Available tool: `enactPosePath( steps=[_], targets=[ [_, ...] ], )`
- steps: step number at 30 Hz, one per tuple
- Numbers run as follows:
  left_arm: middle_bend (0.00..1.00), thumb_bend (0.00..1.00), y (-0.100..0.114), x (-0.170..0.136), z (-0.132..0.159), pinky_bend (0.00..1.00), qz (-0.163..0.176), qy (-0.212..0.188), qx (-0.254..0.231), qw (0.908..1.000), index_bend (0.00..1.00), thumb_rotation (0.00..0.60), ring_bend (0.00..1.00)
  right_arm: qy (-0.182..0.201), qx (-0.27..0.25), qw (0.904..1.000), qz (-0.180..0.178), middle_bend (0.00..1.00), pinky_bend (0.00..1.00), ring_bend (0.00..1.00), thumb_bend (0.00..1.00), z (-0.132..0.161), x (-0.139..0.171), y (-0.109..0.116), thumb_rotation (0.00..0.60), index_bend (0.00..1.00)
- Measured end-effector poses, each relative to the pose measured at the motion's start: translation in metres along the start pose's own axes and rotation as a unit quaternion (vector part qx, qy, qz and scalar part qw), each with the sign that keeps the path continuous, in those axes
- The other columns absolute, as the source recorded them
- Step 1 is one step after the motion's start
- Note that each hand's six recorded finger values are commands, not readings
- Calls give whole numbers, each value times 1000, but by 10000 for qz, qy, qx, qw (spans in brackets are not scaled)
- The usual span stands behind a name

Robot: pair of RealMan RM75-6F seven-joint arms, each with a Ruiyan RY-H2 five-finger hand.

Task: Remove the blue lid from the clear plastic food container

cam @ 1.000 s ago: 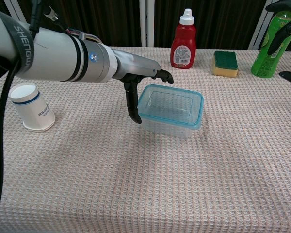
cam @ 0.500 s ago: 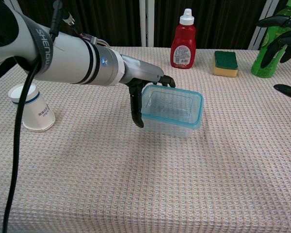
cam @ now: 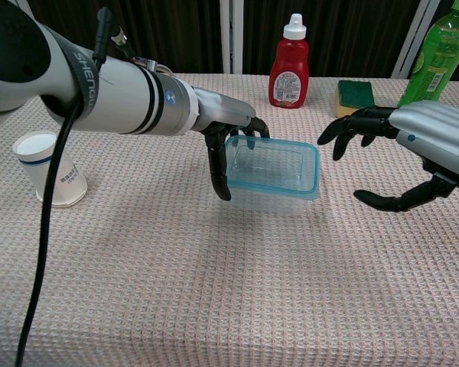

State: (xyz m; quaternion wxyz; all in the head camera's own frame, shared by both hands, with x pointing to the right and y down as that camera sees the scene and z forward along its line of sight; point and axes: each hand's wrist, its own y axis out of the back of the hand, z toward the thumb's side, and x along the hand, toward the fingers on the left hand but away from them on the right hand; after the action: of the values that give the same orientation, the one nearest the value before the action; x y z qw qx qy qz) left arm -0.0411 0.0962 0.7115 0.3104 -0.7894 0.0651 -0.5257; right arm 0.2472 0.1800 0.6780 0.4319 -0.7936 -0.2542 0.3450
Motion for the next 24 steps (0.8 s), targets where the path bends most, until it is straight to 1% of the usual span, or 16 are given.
enactPosePath(
  steps=[4,6,14,24],
  targets=[
    [317,0,-2,0,0,260,2,6,28,10000,182,600,196,154,196,9996,-138,282,266,145,100,5,-15,-11,600,258],
    [317,0,-3,0,-1,260,7,1,41,10000,182,600,196,215,282,9992,-203,280,258,144,70,8,-20,-15,600,262],
    [317,0,-4,0,-1,255,39,-10,33,10000,182,600,196,448,515,9966,-459,279,250,144,58,17,-38,-28,600,290],
    [317,0,-5,-1,1,255,39,-59,43,10000,181,600,196,522,474,9956,-621,284,250,144,56,21,-50,-27,600,322]
  ],
)
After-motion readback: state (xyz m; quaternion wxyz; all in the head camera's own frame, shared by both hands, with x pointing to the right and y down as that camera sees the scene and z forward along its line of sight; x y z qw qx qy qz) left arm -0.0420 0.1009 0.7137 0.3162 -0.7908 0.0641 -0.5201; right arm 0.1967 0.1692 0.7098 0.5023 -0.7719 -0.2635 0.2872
